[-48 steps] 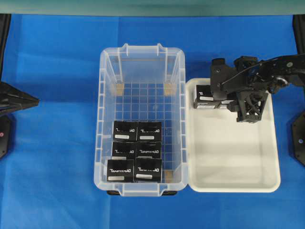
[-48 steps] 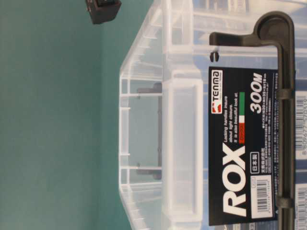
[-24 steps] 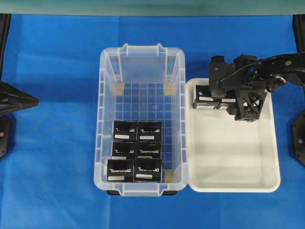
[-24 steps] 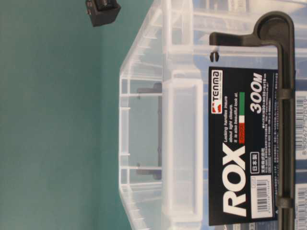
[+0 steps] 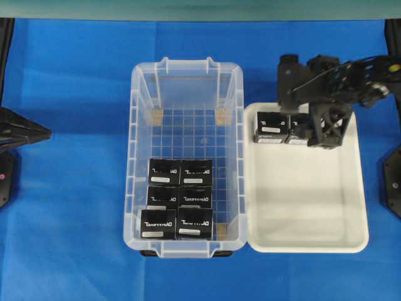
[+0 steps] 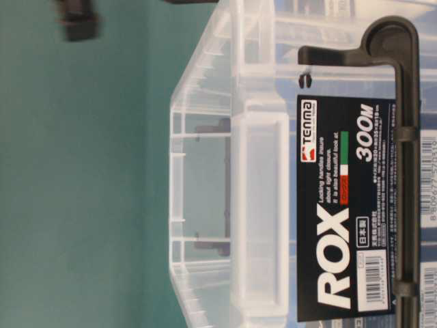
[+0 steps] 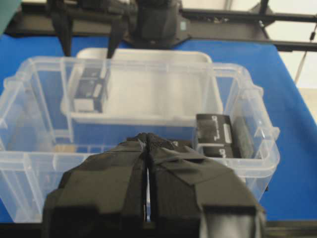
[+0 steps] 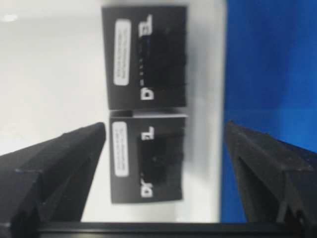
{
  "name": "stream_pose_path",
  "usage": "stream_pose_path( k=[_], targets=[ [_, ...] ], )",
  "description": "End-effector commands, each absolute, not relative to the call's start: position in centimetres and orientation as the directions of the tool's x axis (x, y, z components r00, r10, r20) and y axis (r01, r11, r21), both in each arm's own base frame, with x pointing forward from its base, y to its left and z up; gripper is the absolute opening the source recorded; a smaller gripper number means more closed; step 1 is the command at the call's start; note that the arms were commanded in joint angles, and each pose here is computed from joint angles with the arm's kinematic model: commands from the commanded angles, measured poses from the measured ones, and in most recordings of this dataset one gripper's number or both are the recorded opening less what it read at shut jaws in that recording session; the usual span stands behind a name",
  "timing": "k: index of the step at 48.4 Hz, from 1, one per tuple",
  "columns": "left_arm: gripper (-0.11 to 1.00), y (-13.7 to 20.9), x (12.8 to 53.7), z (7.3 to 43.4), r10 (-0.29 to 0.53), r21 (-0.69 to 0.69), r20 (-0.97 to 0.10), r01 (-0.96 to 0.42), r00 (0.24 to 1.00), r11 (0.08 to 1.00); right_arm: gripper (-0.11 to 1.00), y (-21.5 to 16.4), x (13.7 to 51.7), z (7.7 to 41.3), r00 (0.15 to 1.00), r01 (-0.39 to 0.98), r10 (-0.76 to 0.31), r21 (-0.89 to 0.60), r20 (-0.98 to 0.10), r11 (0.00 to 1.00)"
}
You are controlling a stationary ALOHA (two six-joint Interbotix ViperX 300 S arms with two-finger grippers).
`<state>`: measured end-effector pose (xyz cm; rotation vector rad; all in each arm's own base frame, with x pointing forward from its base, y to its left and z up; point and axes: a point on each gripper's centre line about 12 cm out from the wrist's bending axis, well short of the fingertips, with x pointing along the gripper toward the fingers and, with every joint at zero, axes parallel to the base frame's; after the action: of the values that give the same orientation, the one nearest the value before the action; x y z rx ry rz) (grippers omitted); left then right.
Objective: Pick the box from inside the plastic case
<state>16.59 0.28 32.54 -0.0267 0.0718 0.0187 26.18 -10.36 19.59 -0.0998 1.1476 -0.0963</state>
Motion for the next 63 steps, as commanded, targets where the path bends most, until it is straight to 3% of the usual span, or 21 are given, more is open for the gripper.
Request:
stream_pose_path(
  k=[1,16,31,39,52,63],
  targets=[
    [-0.02,0.3,16.8,33.4,0.019,-0.025,-0.055,-0.021,0.998,0.999,0.96,-10.3,26.2,22.3,0.464,0.033,-0.150,-0.152,-0.873,0.988],
    [-0.02,0.3,16.7,33.6,0.021,-0.025,-0.049,-0.022,0.999,0.999,0.96,-8.9,23.8,28.1,0.674,0.095,-0.222,-0.215,-0.705,0.972],
    [-0.02,0.4,16.7,33.6,0.023,-0.025,-0.049,-0.024,0.999,0.999,0.96,-6.5,19.8,31.9,0.875,0.234,-0.268,-0.134,-0.404,0.963],
    [-0.02,0.4,16.7,33.4,0.023,-0.025,-0.054,-0.024,0.998,0.999,0.96,-4.6,18.1,32.8,0.924,0.213,-0.219,-0.052,-0.312,0.976],
    [-0.02,0.9,16.8,33.4,0.053,-0.022,-0.055,-0.055,0.997,0.998,0.96,-1.5,18.1,32.5,0.953,0.076,-0.065,0.025,-0.295,0.997],
    [-0.02,0.9,16.6,33.6,0.058,-0.025,-0.048,-0.059,0.997,0.998,0.96,-1.1,18.1,32.8,0.962,0.061,-0.045,0.051,-0.268,0.997]
  ],
)
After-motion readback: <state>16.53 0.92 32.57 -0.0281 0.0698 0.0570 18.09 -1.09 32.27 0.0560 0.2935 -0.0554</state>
